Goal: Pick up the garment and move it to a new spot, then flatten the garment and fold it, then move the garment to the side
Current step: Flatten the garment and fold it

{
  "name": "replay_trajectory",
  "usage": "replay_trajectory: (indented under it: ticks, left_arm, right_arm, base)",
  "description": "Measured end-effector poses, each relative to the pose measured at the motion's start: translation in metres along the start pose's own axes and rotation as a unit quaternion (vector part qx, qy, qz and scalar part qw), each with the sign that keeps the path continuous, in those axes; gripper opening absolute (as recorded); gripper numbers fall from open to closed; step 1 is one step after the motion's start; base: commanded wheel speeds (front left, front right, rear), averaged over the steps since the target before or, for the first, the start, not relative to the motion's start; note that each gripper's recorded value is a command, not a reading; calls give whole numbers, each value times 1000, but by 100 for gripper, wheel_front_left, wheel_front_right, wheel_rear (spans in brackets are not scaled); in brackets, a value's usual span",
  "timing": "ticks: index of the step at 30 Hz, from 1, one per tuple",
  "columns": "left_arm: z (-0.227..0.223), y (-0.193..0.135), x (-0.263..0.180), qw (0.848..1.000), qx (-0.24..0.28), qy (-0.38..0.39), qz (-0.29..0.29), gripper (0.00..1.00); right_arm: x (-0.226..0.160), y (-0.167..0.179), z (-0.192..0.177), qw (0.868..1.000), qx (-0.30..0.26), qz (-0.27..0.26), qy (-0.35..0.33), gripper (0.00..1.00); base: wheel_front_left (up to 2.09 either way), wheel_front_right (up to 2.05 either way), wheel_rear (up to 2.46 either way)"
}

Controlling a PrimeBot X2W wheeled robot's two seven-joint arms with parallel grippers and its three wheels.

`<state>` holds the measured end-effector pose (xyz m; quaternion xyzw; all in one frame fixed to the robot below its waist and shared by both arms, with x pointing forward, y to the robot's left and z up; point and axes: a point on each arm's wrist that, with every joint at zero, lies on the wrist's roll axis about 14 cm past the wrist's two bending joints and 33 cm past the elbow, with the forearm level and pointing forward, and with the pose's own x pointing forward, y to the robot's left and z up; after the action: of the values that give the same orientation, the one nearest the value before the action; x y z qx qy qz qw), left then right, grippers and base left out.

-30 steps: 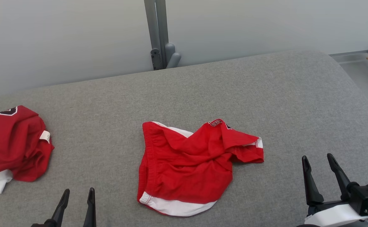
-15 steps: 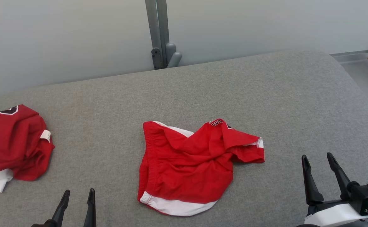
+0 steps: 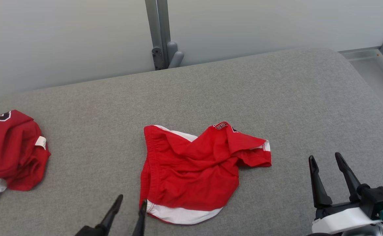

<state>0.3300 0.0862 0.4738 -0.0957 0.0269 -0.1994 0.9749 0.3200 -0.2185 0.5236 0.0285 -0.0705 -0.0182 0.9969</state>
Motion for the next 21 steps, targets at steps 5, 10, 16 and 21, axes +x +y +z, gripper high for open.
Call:
replay_trajectory:
  ticks: [5, 10, 16, 21]
  left_arm:
    - [-44, -25, 1, 995, -5, 83, -60, 100]
    - [-68, -25, 19, 986, 12, 143, -86, 100]
    - [-102, -22, 23, 969, 26, 223, -99, 75]
    - [-113, -23, 25, 962, 18, 250, -104, 0]
  right_arm:
    - [2, 0, 3, 1000, 0, -2, -5, 100]
    - [5, -1, 0, 1000, 4, -4, 0, 100]
    - [2, -6, -2, 1000, 5, -17, 4, 100]
    - [-5, -18, -1, 999, 6, -37, 4, 100]
  base:
    - [0, 0, 0]
    - [0, 0, 0]
    - [0, 0, 0]
    - [0, 0, 0]
